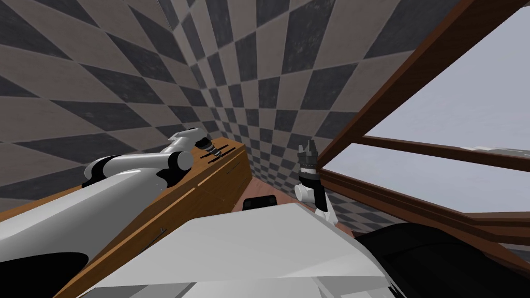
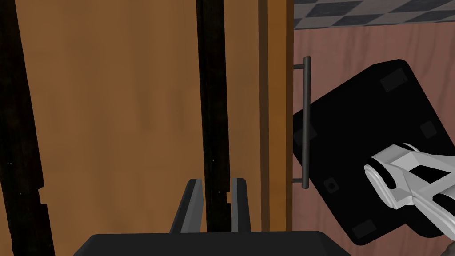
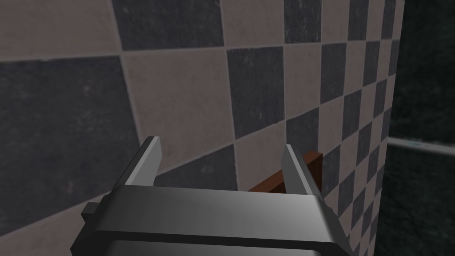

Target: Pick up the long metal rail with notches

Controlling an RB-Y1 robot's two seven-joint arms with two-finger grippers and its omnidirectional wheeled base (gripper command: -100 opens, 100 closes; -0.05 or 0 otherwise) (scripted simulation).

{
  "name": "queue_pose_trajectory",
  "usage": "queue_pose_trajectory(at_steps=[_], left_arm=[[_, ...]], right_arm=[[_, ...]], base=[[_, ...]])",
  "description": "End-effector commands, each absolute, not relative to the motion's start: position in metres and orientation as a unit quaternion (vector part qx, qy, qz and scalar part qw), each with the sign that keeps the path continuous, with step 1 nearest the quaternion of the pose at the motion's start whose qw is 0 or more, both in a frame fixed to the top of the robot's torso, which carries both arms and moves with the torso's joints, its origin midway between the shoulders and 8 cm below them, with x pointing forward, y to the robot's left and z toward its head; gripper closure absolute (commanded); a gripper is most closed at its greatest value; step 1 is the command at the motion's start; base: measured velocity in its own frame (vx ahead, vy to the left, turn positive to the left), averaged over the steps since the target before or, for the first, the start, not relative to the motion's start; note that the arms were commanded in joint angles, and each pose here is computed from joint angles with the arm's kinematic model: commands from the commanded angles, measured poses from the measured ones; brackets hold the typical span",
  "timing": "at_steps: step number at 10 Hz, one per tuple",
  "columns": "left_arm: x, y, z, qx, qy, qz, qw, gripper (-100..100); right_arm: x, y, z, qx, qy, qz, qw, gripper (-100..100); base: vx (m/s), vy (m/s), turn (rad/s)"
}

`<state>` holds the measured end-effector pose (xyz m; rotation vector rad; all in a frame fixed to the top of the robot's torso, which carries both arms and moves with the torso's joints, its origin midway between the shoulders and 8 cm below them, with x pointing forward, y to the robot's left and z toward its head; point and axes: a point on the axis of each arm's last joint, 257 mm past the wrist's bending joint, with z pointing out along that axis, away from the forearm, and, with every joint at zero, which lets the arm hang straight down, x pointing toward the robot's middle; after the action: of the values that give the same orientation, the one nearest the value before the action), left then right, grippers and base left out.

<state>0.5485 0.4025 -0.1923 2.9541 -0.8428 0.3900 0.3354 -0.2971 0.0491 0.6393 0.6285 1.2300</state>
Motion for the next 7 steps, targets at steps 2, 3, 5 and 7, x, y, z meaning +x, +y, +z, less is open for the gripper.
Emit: queue_pose_trajectory(at_steps=[2, 3, 5, 7], left_arm=[[0.549, 0.402, -0.192, 0.954, -0.272, 0.126, 0.023, 100], [0.549, 0.403, -0.192, 0.954, -0.272, 0.126, 0.022, 0], [0.548, 0.404, -0.175, 0.954, -0.271, 0.126, 0.022, 100], [0.549, 0.403, -0.178, 0.954, -0.271, 0.126, 0.022, 0]], right_arm=[[0.335, -0.297, 0.049, 0.29, 0.285, 0.557, 0.724, 0], [0.335, -0.297, 0.049, 0.29, 0.285, 0.557, 0.724, 0], [0.335, -0.297, 0.049, 0.29, 0.285, 0.557, 0.724, 0], [0.335, -0.297, 0.049, 0.29, 0.285, 0.557, 0.724, 0]], base=[[0.0, 0.0, 0.0], [0.0, 0.0, 0.0], [-0.024, 0.01, -0.01], [-0.004, 0.003, -0.001]])
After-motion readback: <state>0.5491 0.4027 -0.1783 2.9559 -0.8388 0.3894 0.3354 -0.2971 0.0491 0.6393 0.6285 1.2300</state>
